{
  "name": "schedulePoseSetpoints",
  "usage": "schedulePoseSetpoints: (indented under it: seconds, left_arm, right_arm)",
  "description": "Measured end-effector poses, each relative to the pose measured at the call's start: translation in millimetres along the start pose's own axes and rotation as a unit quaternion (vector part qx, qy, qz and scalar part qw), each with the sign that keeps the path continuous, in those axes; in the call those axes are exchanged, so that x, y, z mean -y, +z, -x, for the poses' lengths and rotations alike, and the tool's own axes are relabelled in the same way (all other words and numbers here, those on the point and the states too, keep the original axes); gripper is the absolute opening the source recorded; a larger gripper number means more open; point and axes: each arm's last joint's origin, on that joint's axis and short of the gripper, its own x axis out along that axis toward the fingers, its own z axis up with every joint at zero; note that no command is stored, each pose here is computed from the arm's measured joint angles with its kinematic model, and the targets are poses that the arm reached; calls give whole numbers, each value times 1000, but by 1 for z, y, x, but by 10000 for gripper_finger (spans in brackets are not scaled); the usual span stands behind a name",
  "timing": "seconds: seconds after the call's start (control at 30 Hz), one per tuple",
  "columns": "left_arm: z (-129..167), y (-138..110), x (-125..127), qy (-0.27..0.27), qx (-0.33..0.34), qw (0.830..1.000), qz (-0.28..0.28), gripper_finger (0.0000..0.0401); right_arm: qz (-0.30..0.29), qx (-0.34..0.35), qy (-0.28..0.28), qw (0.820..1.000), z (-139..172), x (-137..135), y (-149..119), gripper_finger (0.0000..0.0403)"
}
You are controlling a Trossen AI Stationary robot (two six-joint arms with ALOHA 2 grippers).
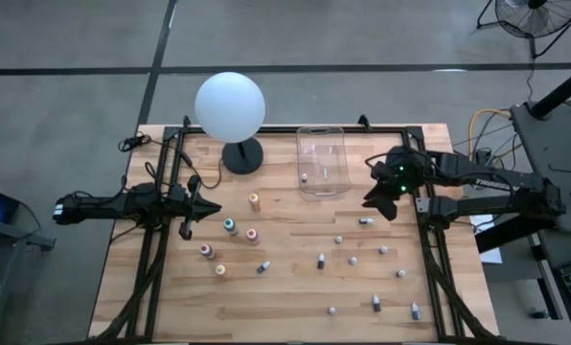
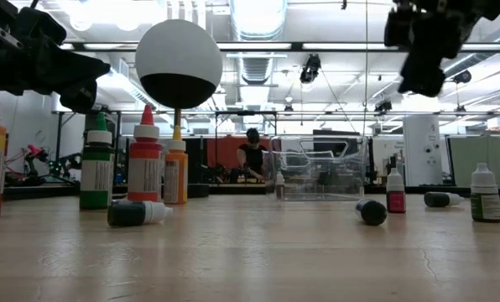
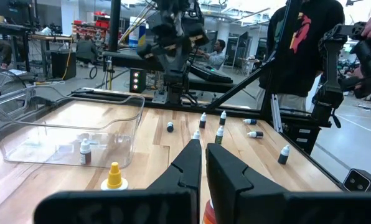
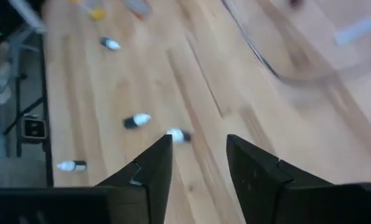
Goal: Pick & Place food coloring
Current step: Put the small black food coloring bottle into the transparent bin
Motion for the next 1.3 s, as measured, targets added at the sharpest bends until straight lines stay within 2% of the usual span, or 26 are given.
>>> schedulePoseSetpoints:
  seconds: [0.17, 0.37, 0.57, 0.67, 0.83, 1.03, 1.2, 1.3]
  left_arm:
    - [0, 0, 0, 0, 0, 1000, 0, 0]
    - [0, 0, 0, 0, 0, 1000, 0, 0]
    - [0, 0, 0, 0, 0, 1000, 0, 0]
    - [0, 0, 0, 0, 0, 1000, 0, 0]
    - [0, 0, 0, 0, 0, 1000, 0, 0]
    - [0, 0, 0, 0, 0, 1000, 0, 0]
    - [0, 0, 0, 0, 1, 1000, 0, 0]
    - [0, 0, 0, 0, 1, 1000, 0, 0]
  right_arm:
    - [-38, -10, -10, 999, -7, 5, -12, 141]
    - [25, -32, -23, 999, -19, 13, -31, 151]
    - [6, -53, -32, 998, -41, 28, -48, 149]
    - [5, -30, -22, 999, -53, 35, -53, 144]
    - [-38, 13, -26, 999, -69, 48, -67, 137]
    - [-43, 111, -53, 992, -74, 62, -82, 136]
    - [-17, 177, -31, 984, -71, 63, -88, 133]
    - [10, 202, -46, 978, -71, 63, -94, 125]
